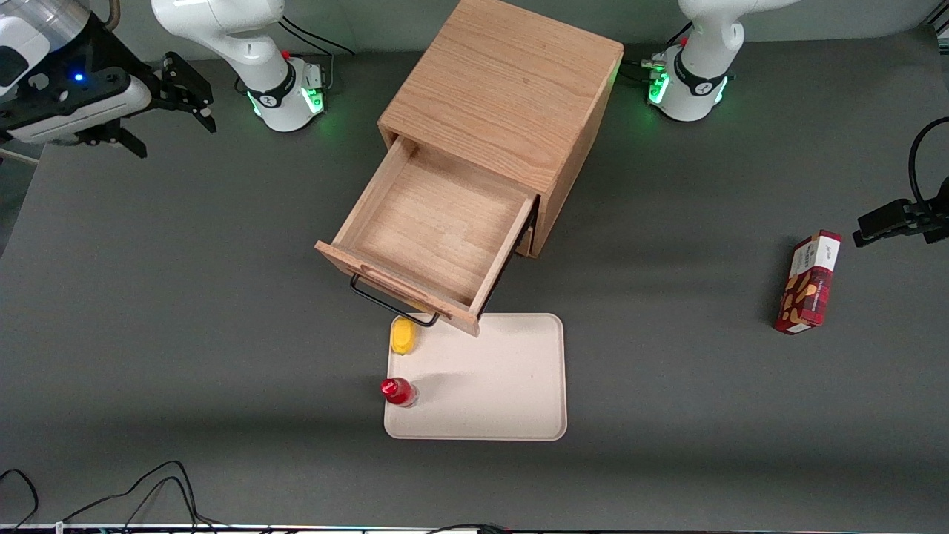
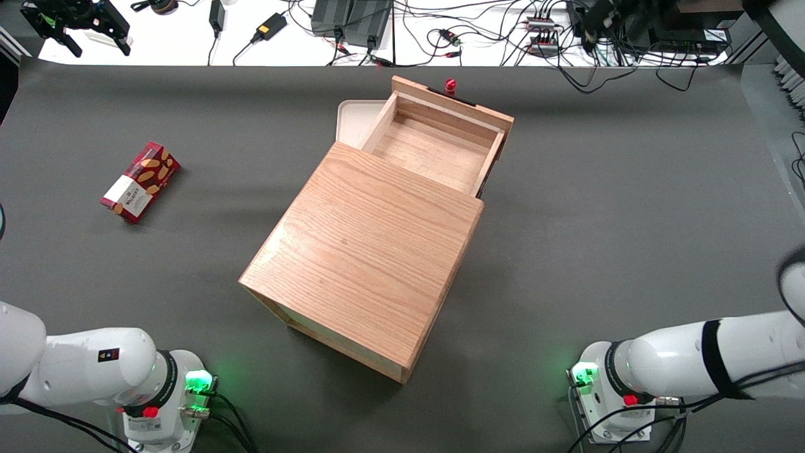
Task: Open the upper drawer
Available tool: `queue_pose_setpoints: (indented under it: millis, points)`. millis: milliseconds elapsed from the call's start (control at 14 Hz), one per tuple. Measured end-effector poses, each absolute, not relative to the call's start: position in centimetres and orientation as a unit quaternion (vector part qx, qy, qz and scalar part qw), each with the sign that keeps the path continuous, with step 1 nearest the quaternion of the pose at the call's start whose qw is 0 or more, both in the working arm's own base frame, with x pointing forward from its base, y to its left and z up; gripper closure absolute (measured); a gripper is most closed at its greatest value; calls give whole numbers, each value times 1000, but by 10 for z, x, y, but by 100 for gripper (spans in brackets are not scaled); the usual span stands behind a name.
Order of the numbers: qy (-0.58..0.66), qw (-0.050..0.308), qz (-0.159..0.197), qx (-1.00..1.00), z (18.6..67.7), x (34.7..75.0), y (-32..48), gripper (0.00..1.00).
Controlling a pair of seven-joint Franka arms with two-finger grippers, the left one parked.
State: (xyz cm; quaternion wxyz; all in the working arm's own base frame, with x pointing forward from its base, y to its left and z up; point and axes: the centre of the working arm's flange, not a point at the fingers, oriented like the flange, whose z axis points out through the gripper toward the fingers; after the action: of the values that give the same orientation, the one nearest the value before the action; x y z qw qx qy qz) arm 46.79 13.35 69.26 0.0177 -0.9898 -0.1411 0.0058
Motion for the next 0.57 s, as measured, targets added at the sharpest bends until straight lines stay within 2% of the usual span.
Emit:
queue_pose_setpoints:
  millis: [286,429,571]
  points:
    - [-77,26,50,-995,593,471,77,0]
    - [-68,27,60,-996,571,472,69,0]
    - [-58,29,56,-996,573,471,63,0]
